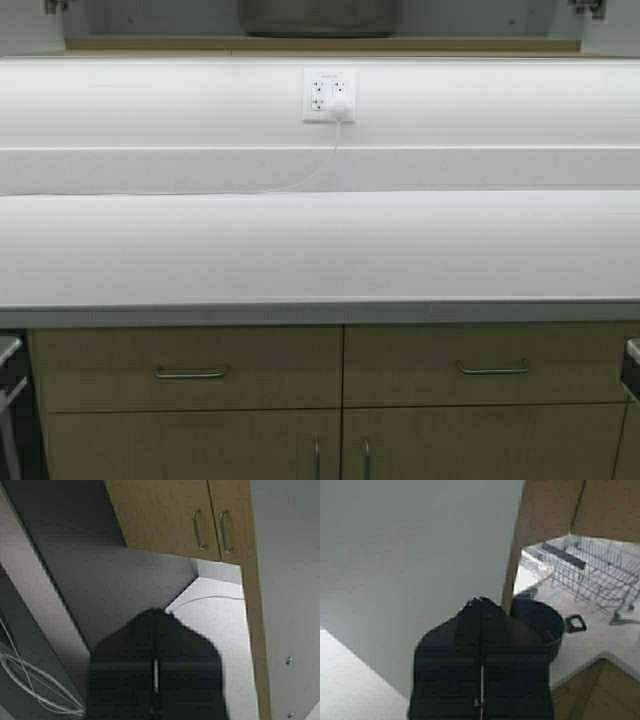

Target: Open the cabinet, put the pot inside, then close it

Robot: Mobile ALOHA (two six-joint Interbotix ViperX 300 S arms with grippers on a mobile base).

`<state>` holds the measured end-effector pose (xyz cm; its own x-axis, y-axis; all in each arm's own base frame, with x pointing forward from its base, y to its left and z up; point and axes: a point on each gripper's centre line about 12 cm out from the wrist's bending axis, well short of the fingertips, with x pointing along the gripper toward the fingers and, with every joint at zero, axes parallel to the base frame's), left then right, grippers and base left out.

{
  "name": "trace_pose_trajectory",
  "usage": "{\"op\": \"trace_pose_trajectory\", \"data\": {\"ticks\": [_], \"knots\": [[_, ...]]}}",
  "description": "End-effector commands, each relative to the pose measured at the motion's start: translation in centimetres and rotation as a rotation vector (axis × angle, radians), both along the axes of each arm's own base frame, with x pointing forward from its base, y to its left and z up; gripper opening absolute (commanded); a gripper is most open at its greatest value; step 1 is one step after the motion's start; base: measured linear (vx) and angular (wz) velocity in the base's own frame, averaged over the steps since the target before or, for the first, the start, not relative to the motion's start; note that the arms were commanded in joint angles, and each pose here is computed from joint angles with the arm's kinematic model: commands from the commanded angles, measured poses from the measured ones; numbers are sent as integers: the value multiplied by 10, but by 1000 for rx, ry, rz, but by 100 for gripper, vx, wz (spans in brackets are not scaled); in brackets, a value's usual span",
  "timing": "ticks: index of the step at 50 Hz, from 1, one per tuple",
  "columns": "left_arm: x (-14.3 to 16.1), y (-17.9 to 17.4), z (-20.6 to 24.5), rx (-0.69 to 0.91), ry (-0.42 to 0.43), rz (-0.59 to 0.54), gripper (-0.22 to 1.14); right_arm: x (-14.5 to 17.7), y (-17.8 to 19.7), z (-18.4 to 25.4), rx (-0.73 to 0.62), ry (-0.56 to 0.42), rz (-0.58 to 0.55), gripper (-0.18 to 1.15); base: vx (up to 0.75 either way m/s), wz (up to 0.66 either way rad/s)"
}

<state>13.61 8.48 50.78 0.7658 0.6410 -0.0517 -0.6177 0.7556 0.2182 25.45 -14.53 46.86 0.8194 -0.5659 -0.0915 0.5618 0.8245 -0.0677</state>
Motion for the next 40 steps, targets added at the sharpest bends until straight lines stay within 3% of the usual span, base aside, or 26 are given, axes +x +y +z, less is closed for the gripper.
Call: {"op": "trace_pose_trajectory", "data": {"ticks": [1, 16, 26, 35, 40], "knots": [[15, 10, 19, -8, -35, 63, 3, 1, -29, 26, -11, -57, -77, 6, -4, -4], [50, 48, 41, 42, -46, 225, 3, 34, -65, 39, -13, -70, -109, 6, -1, -1], [87, 65, 30, 30, -29, 201, 3, 66, -85, 29, 16, -53, -103, 6, 0, 0], [105, 102, 12, -28, -40, 238, 3, 78, -92, 25, 19, -42, -102, 6, 1, 1], [121, 112, 2, -52, -46, 203, 3, 81, -95, 19, 25, -28, -102, 6, 1, 1]]}}
